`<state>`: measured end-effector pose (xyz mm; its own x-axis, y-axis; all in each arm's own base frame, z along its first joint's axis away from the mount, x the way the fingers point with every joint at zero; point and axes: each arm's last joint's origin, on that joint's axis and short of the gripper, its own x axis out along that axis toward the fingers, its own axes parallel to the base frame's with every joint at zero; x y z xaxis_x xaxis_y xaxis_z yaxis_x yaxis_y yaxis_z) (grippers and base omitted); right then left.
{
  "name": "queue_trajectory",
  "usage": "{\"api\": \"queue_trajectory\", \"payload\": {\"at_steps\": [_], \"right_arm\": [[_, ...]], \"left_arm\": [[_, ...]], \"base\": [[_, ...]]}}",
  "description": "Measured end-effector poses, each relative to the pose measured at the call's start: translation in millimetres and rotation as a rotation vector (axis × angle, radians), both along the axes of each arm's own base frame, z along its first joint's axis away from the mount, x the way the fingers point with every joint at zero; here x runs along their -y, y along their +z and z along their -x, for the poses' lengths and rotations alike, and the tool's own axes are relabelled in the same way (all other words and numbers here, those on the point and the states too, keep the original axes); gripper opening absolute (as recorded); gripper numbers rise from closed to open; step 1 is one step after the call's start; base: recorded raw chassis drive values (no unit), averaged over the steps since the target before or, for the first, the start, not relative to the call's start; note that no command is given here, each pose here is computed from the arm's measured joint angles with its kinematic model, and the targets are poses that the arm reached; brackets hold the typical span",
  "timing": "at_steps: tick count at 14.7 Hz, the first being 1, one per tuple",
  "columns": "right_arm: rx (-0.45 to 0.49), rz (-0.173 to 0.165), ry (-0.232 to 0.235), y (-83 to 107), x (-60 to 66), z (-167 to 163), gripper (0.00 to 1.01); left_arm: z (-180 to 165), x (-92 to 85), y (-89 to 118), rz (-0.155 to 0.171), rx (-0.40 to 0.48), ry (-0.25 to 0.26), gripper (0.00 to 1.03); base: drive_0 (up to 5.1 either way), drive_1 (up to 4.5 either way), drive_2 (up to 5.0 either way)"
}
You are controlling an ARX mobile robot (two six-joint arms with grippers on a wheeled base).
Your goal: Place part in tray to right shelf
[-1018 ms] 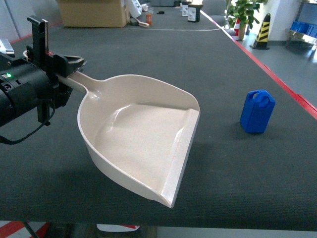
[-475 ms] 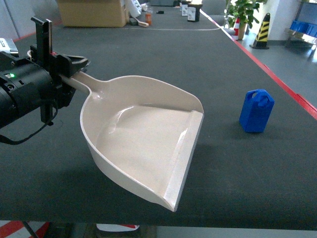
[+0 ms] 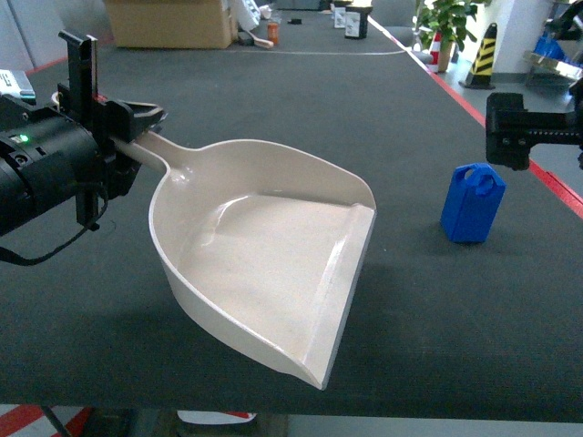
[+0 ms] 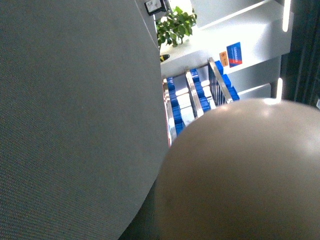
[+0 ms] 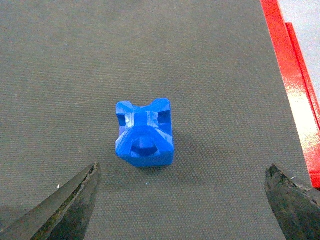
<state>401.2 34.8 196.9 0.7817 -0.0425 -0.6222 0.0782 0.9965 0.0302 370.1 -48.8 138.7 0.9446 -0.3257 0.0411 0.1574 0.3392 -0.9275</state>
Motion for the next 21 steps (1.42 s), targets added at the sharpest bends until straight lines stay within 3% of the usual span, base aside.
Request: {"api": "queue_trajectory", "payload": {"at_steps": [3, 4, 5, 6, 7, 8, 11, 13, 17, 18, 19, 21], "right_arm": [[-0.05, 0.004, -0.008, -10.6, -11.8, -42, 0.98], [-0.081, 0.019, 0.009, -26.9, -29.5, -68, 0.98], [-0.159, 0.028, -0.032, -56.1, -31.7, -73, 0.62], [-0.027, -0.043, 0.077, -12.4, -54.2, -38, 0.46], [0.121, -0.139, 0.246, 50.2, -90.7, -1, 0.46], [0.16, -0.177, 0.299, 66.9, -102.3, 12, 0.46], [0.186, -0.213, 0.355, 79.1, -114.4, 25, 0.46], [0.193, -0.26, 0.416, 88.0, -129.2, 40, 0.46], [0.163, -0.315, 0.476, 88.5, -146.8, 53, 0.46], [0.144, -0.337, 0.493, 85.4, -154.8, 58, 0.46], [0.071, -0.386, 0.516, 69.7, -171.3, 65, 0.46], [-0.05, -0.437, 0.493, 38.9, -186.7, 67, 0.46]], "left_arm": [[0, 0.0, 0, 0.0, 0.0, 0.0, 0.14], [0, 0.0, 0, 0.0, 0.0, 0.0, 0.14], [0, 0.0, 0, -0.002, 0.001, 0.0, 0.14], [0, 0.0, 0, -0.002, 0.001, 0.0, 0.13], [0, 0.0, 0, -0.002, 0.0, 0.0, 0.13], [0, 0.0, 0, -0.002, 0.0, 0.0, 0.13], [0, 0.0, 0, -0.002, 0.001, 0.001, 0.13], [0, 0.0, 0, -0.002, 0.001, 0.001, 0.13], [0, 0.0, 0, -0.002, 0.0, 0.0, 0.13], [0, 0.0, 0, -0.002, 0.001, 0.0, 0.13], [0, 0.0, 0, -0.002, 0.003, 0.0, 0.13], [0, 0.4, 0, -0.002, -0.001, -0.001, 0.13]], "base": [[0.0, 0.0, 0.0], [0.0, 0.0, 0.0], [0.0, 0.0, 0.0], [0.0, 0.0, 0.0], [0.0, 0.0, 0.0], [0.0, 0.0, 0.0], [0.0, 0.0, 0.0], [0.0, 0.0, 0.0], [0.0, 0.0, 0.0], [0.0, 0.0, 0.0], [0.0, 0.0, 0.0], [0.0, 0.0, 0.0]]}}
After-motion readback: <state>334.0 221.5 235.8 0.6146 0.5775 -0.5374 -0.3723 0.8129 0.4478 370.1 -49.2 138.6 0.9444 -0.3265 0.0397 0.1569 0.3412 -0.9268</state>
